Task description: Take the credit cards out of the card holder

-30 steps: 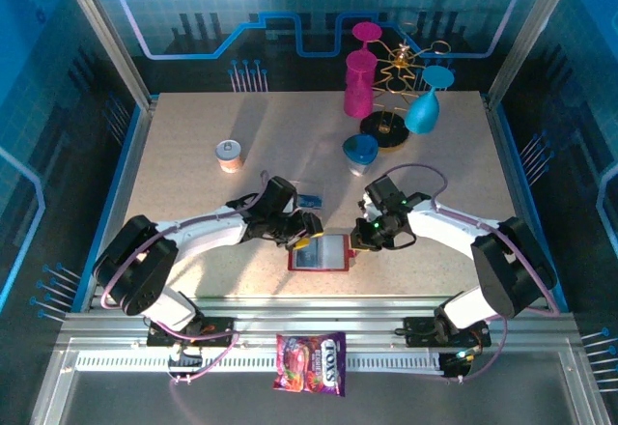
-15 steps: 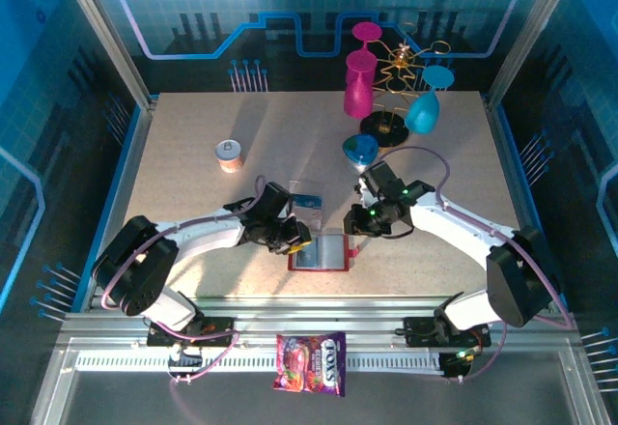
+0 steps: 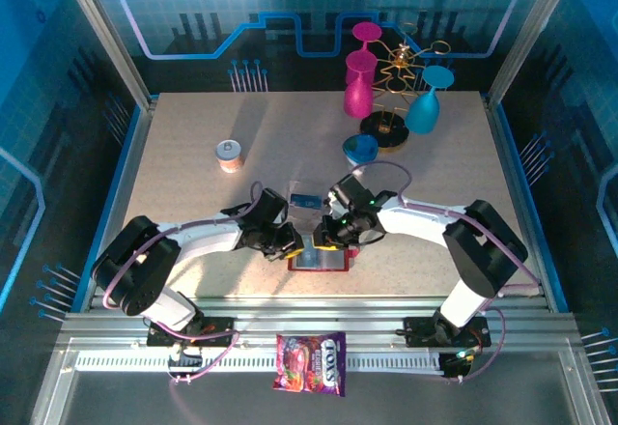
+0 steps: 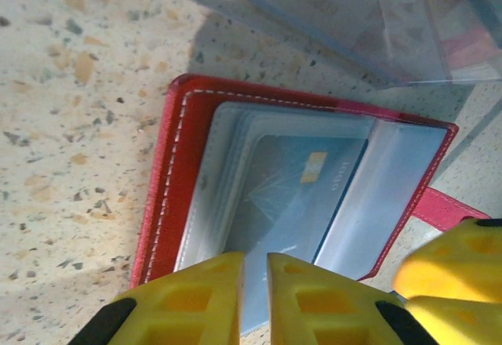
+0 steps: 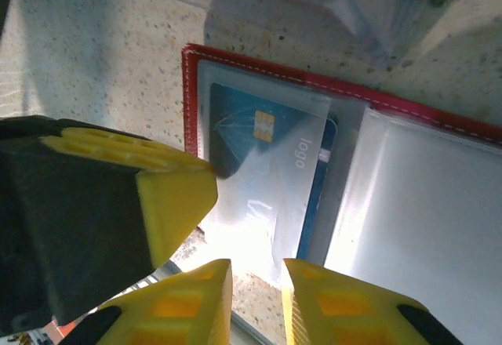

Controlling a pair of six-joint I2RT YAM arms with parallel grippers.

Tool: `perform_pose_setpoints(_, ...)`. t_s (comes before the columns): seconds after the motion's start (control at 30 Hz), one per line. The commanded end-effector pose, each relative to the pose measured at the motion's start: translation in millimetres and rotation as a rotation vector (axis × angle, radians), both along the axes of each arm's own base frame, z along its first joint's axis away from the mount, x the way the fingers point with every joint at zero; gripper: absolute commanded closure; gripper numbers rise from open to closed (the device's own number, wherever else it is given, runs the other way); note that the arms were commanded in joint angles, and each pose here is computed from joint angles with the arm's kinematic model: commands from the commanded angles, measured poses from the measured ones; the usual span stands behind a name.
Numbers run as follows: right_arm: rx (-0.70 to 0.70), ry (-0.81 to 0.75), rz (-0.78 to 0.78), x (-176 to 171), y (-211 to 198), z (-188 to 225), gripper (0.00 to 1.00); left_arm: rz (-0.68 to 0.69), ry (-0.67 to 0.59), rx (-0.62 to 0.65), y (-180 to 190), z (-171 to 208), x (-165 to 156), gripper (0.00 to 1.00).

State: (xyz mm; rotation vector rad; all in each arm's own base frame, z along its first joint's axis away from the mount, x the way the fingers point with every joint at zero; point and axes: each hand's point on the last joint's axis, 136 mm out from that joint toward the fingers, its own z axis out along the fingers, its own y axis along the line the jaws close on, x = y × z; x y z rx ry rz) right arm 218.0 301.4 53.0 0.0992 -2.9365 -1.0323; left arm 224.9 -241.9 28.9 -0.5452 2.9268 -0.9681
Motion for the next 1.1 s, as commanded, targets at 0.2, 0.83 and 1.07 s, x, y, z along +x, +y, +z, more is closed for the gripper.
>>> perform_pose_setpoints(0.2, 0.019, 0.046, 0.008, -4.9, 11.5, -17.1, 0.75, 0.000, 0.007, -0.007, 5.5, -1.7, -3.2, 0.83)
perform_pose_setpoints(0.83, -0.034, 0.071, 0.017, -11.4, 6.8, -35.3, 0.73, 0.004, 0.012, -0.004, 7.1, -2.9, -4.0, 0.84)
perform_pose_setpoints(1.07, -0.072, 0.052, 0.021, -11.0, 0.2, -32.7, 0.71, 0.004, 0.015, -0.002, 7.4, -3.9, -4.6, 0.84)
